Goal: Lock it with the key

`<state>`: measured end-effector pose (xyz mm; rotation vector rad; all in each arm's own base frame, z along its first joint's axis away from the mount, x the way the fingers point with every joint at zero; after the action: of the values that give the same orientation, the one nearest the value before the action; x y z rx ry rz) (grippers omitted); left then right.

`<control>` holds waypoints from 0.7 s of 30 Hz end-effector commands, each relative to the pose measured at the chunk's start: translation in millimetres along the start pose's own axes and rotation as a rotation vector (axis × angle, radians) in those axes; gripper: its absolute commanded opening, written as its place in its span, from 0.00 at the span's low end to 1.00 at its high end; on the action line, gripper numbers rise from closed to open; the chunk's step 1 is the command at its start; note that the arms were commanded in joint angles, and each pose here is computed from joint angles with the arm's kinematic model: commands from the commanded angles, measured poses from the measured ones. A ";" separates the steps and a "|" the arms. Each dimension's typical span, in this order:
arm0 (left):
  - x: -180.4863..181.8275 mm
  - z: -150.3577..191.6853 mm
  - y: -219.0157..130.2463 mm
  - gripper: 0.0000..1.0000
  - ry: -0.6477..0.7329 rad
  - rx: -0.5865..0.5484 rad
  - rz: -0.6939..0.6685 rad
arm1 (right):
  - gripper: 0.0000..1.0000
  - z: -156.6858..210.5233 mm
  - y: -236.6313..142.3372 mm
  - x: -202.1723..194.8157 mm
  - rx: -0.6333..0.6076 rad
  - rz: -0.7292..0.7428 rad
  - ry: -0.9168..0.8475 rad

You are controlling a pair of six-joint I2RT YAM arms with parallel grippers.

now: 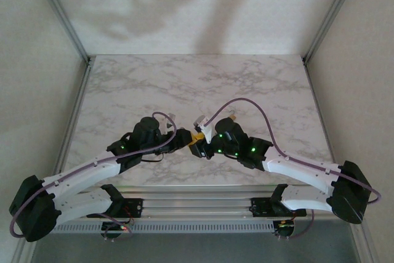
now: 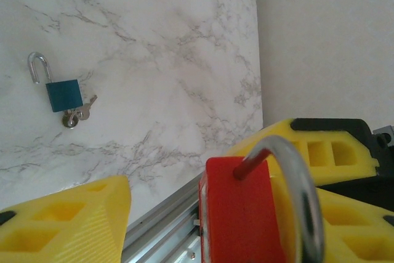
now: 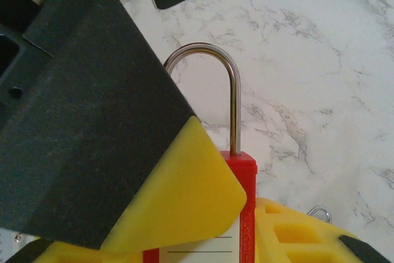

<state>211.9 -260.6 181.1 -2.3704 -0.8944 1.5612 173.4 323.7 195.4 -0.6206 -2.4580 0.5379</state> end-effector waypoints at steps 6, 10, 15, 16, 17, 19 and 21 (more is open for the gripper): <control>-17.4 -1.2 1.5 0.46 0.015 -0.001 0.067 | 0.00 -22.9 -1.9 13.9 -0.049 -0.048 -0.023; -19.0 2.9 3.4 0.40 0.014 0.008 0.077 | 0.00 -22.6 -1.1 13.7 -0.047 -0.047 -0.023; -21.2 5.1 4.0 0.33 0.013 0.012 0.086 | 0.00 -22.1 -0.8 14.3 -0.045 -0.050 -0.023; -20.8 6.0 4.5 0.31 0.013 0.014 0.085 | 0.00 -21.8 -0.6 13.6 -0.043 -0.047 -0.022; -20.6 6.8 5.1 0.29 0.014 0.016 0.085 | 0.00 -22.2 -0.7 13.6 -0.044 -0.047 -0.023; -20.2 7.6 5.8 0.27 0.013 0.019 0.086 | 0.00 -22.1 -1.3 13.5 -0.045 -0.044 -0.023; -20.3 8.6 6.8 0.26 0.013 0.022 0.087 | 0.00 -22.1 -1.6 13.7 -0.047 -0.044 -0.023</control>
<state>210.6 -269.3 186.7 -2.3995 -0.8657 1.5826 172.3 324.5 191.3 -0.6106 -2.4508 0.5682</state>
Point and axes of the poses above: each hand's point on the last joint's axis, 136 mm out from that joint toward the fingers, its own y axis out along the fingers, its own x axis along the line the jaws close on, z = x × y, the point moved 1 cm from there along -y, back along the fingers, and after that the axes turned 12 degrees about y, right-handed, at the moved point
